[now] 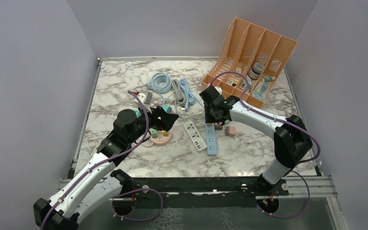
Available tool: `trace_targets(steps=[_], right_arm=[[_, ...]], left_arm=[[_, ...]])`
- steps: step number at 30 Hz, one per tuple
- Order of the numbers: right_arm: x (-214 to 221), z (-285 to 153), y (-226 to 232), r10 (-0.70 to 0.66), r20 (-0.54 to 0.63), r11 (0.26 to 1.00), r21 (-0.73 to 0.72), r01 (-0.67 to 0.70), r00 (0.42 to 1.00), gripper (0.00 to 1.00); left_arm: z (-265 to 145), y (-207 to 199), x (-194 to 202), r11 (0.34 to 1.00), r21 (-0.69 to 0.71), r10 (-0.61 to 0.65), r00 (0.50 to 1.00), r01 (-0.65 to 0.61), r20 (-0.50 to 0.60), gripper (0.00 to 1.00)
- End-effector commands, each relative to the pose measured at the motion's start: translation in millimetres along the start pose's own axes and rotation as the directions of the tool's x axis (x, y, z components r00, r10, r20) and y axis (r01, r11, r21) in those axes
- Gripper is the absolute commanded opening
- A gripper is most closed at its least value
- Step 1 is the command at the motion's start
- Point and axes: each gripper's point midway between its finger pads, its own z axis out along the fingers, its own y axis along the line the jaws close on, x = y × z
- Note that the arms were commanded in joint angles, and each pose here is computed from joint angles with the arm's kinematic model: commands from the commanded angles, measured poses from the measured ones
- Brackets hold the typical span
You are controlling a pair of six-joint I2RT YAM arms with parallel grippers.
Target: Insert the plug
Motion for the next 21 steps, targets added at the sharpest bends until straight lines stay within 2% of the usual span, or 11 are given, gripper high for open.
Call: trace_targets(steps=[1, 11, 21], right_arm=[[17, 4, -7, -0.011, -0.081, 0.999, 0.041, 0.014, 0.997, 0.01], [4, -9, -12, 0.004, -0.045, 0.997, 0.071, -0.001, 0.999, 0.01], [17, 15, 2, -0.003, -0.084, 1.000, 0.013, 0.004, 0.997, 0.01]], left_arm=[[0, 0, -7, 1.000, -0.002, 0.000, 1.000, 0.000, 0.026, 0.78], [-1, 0, -6, 1.000, -0.004, 0.001, 1.000, -0.001, 0.024, 0.78], [-2, 1, -7, 1.000, -0.010, 0.002, 1.000, -0.002, 0.025, 0.78]])
